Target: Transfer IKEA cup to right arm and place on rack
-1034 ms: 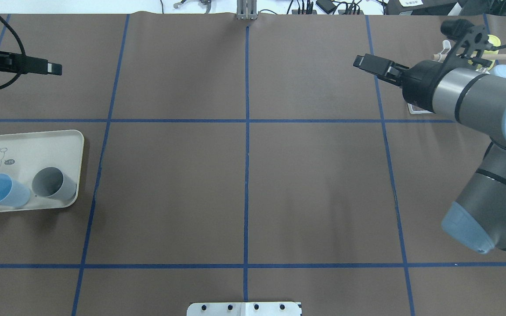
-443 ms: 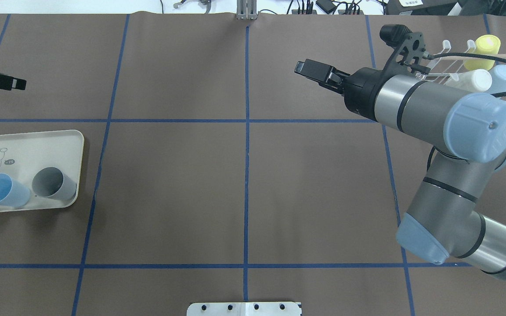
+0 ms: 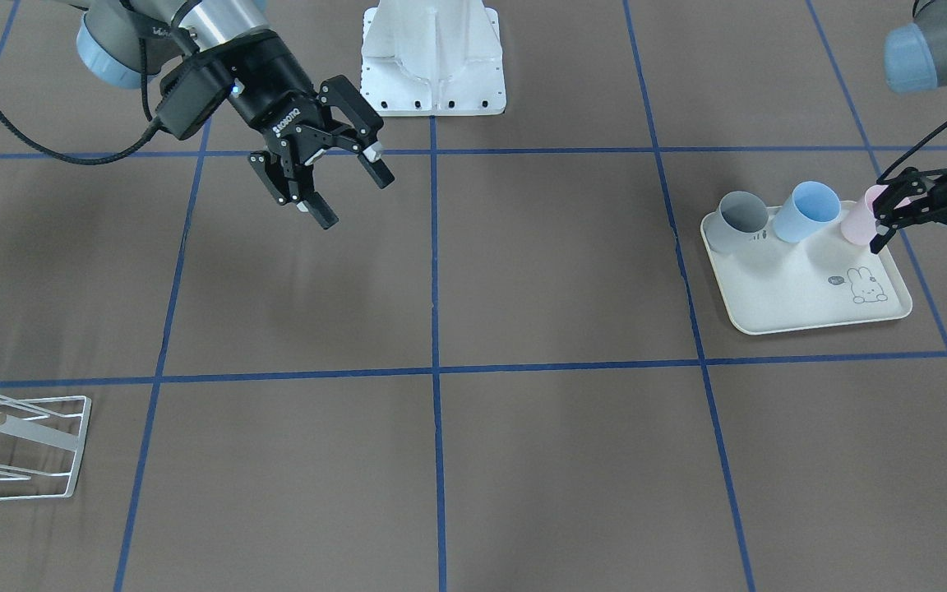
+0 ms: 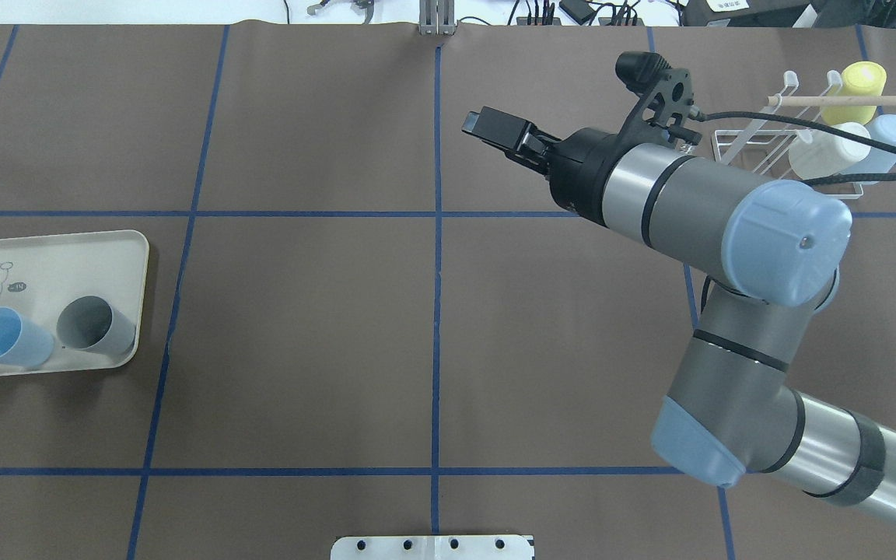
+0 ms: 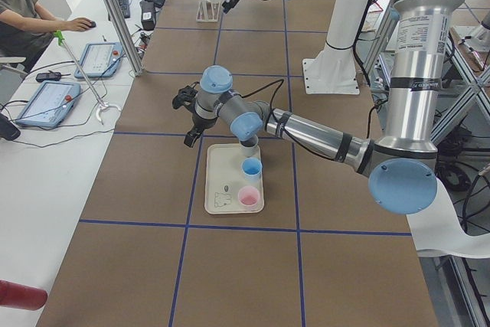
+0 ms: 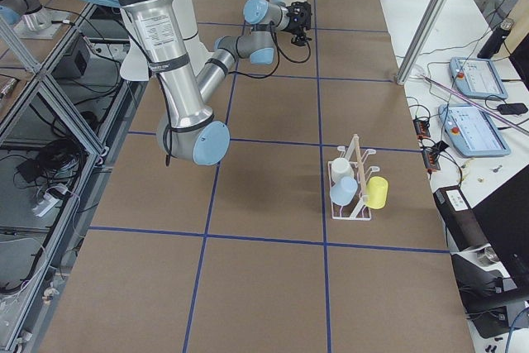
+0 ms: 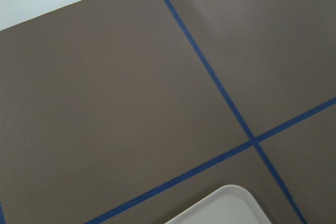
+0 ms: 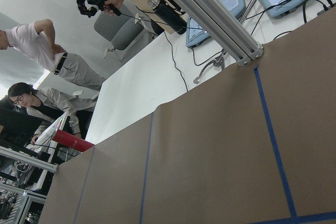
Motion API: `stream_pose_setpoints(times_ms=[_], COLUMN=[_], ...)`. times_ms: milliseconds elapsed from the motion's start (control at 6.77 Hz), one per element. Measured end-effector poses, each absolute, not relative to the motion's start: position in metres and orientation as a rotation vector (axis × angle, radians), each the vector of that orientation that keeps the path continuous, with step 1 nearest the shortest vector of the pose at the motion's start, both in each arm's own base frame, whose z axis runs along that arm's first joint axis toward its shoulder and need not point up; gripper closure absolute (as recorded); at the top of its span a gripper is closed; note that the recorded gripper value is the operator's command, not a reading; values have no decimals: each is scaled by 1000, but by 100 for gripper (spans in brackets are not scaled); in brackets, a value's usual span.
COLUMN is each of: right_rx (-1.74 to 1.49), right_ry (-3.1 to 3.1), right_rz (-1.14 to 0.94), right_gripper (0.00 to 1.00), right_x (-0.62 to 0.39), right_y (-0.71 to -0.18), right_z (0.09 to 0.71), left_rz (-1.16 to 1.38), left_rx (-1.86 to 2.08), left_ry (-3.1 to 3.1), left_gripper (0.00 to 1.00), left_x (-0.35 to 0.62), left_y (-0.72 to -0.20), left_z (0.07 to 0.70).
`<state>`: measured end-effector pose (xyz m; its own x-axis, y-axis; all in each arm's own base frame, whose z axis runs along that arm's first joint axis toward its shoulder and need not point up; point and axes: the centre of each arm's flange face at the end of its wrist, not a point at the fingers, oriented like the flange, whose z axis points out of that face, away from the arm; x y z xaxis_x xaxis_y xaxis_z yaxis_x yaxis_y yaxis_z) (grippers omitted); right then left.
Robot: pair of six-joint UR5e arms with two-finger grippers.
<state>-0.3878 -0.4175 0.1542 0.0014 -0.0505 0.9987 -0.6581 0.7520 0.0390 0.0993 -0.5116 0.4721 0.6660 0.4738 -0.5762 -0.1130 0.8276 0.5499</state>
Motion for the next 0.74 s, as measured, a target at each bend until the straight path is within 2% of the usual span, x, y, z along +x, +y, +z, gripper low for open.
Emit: stream_pose_setpoints(times_ms=[738], right_rx=[575], right_ry=[-1600], right_rz=[596], right_gripper=[0], right_x=[-422], right_y=[-397], right_z=[119], left_rz=[539], left_rx=[393], left_ry=[670], left_gripper=[0], left_x=[58], left_y=[-459], left_z=[584])
